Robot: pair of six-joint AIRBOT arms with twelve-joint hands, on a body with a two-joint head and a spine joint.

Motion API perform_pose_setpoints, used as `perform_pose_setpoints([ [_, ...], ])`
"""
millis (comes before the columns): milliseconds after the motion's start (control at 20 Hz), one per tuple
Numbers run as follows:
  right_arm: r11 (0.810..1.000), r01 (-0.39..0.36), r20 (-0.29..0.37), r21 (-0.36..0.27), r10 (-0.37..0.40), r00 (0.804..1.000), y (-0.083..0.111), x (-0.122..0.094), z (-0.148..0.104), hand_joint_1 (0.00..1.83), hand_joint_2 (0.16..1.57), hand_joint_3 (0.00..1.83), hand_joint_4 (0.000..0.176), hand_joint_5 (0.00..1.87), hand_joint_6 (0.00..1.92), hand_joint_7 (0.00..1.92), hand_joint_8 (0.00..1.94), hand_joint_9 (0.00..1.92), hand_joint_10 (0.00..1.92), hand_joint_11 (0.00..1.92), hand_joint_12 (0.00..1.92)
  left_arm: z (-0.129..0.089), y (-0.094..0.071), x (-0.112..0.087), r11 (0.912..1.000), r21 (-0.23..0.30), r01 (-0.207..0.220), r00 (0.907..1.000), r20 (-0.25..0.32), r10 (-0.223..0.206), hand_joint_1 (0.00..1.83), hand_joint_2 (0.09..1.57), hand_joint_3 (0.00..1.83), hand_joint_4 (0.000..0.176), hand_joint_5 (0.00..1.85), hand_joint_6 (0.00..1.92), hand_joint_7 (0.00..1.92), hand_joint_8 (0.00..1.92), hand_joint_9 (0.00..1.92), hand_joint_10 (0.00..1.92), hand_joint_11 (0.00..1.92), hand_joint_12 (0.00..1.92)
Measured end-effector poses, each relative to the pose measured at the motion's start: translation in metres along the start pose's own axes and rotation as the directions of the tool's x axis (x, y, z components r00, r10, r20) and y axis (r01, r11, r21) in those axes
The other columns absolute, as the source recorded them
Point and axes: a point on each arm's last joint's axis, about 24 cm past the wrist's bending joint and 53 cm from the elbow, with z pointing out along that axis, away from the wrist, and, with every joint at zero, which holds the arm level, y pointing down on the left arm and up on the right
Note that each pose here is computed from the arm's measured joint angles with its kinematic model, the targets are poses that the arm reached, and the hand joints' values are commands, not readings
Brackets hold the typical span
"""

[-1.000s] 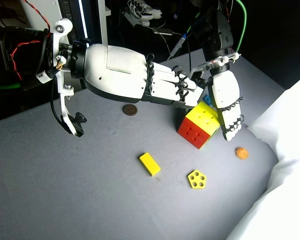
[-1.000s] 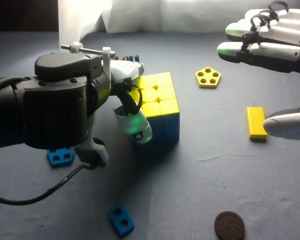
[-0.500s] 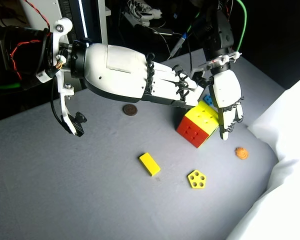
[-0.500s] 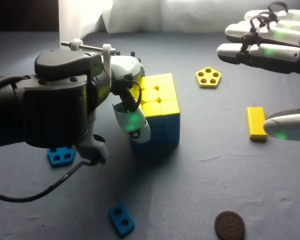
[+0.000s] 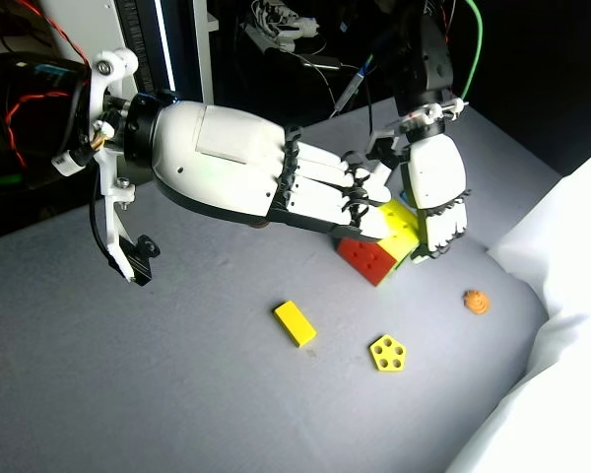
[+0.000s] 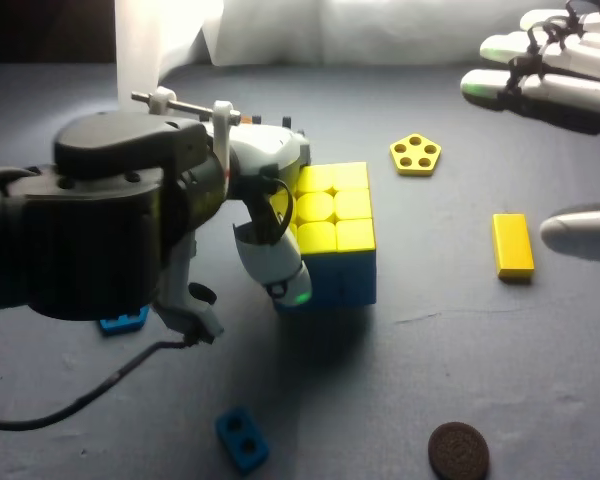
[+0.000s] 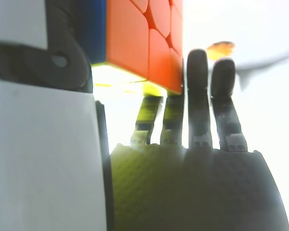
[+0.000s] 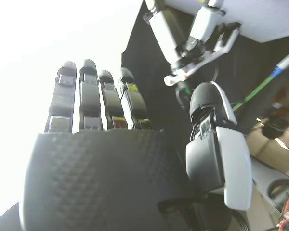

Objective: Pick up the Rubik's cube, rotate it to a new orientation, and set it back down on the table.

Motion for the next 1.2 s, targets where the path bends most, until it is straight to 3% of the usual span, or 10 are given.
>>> perform_pose_setpoints([
  [300,1.0,-0.016,0.062,-0.015,0.017,0.998,0.002,-0.017,-0.004,0.07,1.25,0.0,0.0,0.05,0.01,0.08,0.01,0.06,0.01,0.0,0.0,-0.018,-0.011,-0.015,0.9989,0.042,-0.023,0.9991,0.038,0.021,1.24,1.09,0.0,0.0,0.33,1.28,0.24,1.47,0.23,1.58,0.09,1.81],
  [350,1.0,-0.014,0.056,-0.016,0.015,0.998,0.002,-0.015,-0.005,0.08,1.24,0.0,0.0,0.03,0.0,0.07,0.01,0.06,0.01,0.0,0.0,-0.02,-0.018,-0.017,0.998,0.059,-0.023,0.999,0.04,0.021,1.22,1.08,0.0,0.0,0.25,1.41,0.22,1.52,0.22,1.59,0.09,1.8],
  [450,1.0,-0.007,0.044,-0.017,0.008,0.999,0.003,-0.013,-0.007,0.1,1.25,0.0,0.0,0.02,0.0,0.06,0.0,0.04,0.0,0.0,0.0,-0.022,-0.028,-0.023,0.9962,0.082,-0.028,0.9985,0.049,0.024,1.2,1.1,0.01,0.0,0.29,1.37,0.27,1.45,0.24,1.55,0.08,1.78],
  [650,1.0,-0.018,0.004,-0.024,0.018,1.0,0.009,0.0,-0.008,0.13,1.23,0.0,0.0,0.04,0.01,0.1,0.02,0.1,0.02,0.02,0.01,-0.027,-0.041,-0.023,0.9936,0.111,-0.02,0.999,0.042,0.016,1.23,1.09,0.0,0.0,0.24,1.55,0.21,1.59,0.18,1.61,0.0,1.81],
  [750,0.999,-0.026,-0.029,-0.033,0.025,0.999,0.018,0.012,-0.007,0.07,1.22,0.0,0.0,0.11,0.0,0.27,0.0,0.25,0.24,0.0,0.81,-0.028,-0.047,-0.025,0.992,0.124,-0.019,0.9992,0.037,0.014,1.2,1.09,0.0,0.0,0.26,1.48,0.19,1.61,0.17,1.63,0.0,1.82],
  [800,0.999,-0.018,-0.04,-0.038,0.017,0.999,0.021,0.017,-0.007,0.08,1.22,0.0,0.0,0.13,0.0,0.34,0.01,0.21,0.64,0.0,1.19,-0.029,-0.049,-0.027,0.9912,0.129,-0.029,0.9989,0.041,0.024,1.19,1.09,0.0,0.0,0.28,1.44,0.23,1.54,0.21,1.58,0.04,1.79],
  [850,0.999,-0.016,-0.043,-0.039,0.015,0.999,0.022,0.018,-0.006,0.09,1.21,0.0,0.0,0.14,0.01,0.52,0.08,0.33,0.98,0.0,1.63,-0.029,-0.05,-0.026,0.9908,0.132,-0.03,0.9989,0.04,0.025,1.19,1.09,0.0,0.0,0.29,1.45,0.25,1.53,0.21,1.6,0.04,1.83],
  [900,0.999,-0.016,-0.045,-0.038,0.014,0.999,0.022,0.019,-0.005,0.06,1.22,0.0,0.0,0.11,0.0,0.59,0.26,0.29,1.3,0.0,1.82,-0.03,-0.052,-0.027,0.9906,0.135,-0.024,0.9991,0.037,0.019,1.19,1.08,0.0,0.0,0.32,1.42,0.25,1.54,0.19,1.62,0.04,1.84],
  [1050,0.999,-0.013,-0.064,-0.034,0.011,0.998,0.022,0.028,-0.002,0.08,1.21,0.0,0.0,0.12,0.0,0.39,1.03,0.27,1.7,0.14,1.92,-0.032,-0.058,-0.031,0.9885,0.149,-0.022,0.999,0.043,0.016,1.16,1.07,0.0,0.0,0.22,1.53,0.21,1.61,0.17,1.68,0.05,1.85],
  [1200,0.999,0.012,-0.086,-0.053,-0.016,0.996,0.03,0.044,0.007,0.06,1.2,0.0,0.0,0.13,0.01,0.37,1.25,0.34,1.78,0.24,1.92,-0.033,-0.062,-0.032,0.9864,0.163,-0.021,0.999,0.041,0.014,1.13,1.05,0.0,0.0,0.28,1.43,0.23,1.51,0.17,1.63,0.05,1.84],
])
